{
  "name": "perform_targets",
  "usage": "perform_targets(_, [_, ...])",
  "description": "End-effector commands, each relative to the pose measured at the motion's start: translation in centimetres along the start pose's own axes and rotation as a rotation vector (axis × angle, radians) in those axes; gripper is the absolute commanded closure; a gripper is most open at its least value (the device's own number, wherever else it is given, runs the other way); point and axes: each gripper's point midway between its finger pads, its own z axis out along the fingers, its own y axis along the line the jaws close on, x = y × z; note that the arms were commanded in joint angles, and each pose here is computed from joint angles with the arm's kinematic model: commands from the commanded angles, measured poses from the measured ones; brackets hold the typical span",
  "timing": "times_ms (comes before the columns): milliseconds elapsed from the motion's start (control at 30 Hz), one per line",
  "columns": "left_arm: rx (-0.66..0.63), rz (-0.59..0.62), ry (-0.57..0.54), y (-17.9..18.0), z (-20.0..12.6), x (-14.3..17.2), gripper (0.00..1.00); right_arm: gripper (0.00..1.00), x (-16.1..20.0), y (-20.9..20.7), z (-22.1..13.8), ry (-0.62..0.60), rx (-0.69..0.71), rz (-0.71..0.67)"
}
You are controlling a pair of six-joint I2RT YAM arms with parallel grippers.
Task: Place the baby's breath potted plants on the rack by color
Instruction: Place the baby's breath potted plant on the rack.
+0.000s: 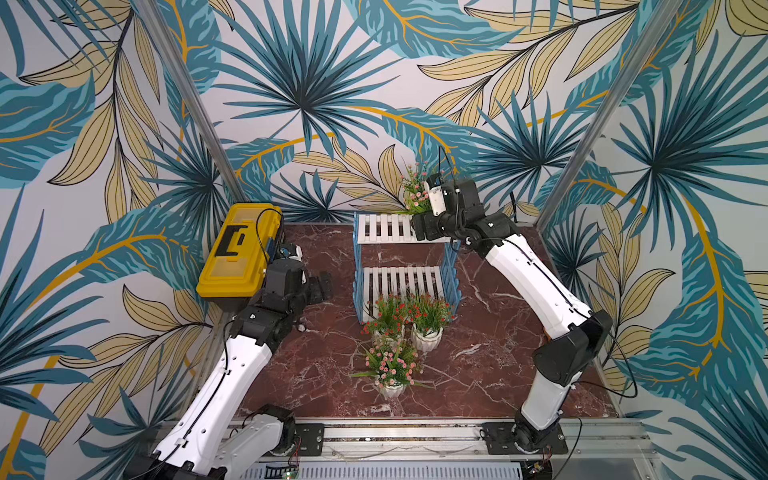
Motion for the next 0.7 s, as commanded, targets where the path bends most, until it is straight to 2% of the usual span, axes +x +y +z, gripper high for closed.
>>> perform_targets(0, [0.006,0.015,-0.030,-0.46,-0.52,-1.33,0.01,0.85,-2.79,-0.43,-0.63,-0.097,0.007,0.009])
perform_targets(333, [0.007,0.014,-0.029,-0.40,-0.60,-1.18,0.01,0.85,-2.44,-0.46,0.10,-0.084,0.011,-0.014])
perform_targets(433, [0.013,0.011,-0.026,-0.48,-0.59,-1.09,0.01,0.81,-2.23,-0.35,0.21,-0.071,0.006,-0.020])
perform_targets(533, [0.013,0.008,-0.024,-0.45,-0.55,-1.00,0.01,0.65,-1.95,-0.28,0.24,-0.061,-0.001,-0.022])
perform_targets(600, [0.015,0.006,-0.021,-0.50,-0.51,-0.95,0.01,0.34,-1.95,-0.41,0.19,-0.061,0.007,-0.021])
perform_targets(667, [0.020,0.008,-0.019,-0.58,-0.49,-0.89,0.01,0.18,-2.03,-0.61,0.13,-0.064,0.018,-0.022])
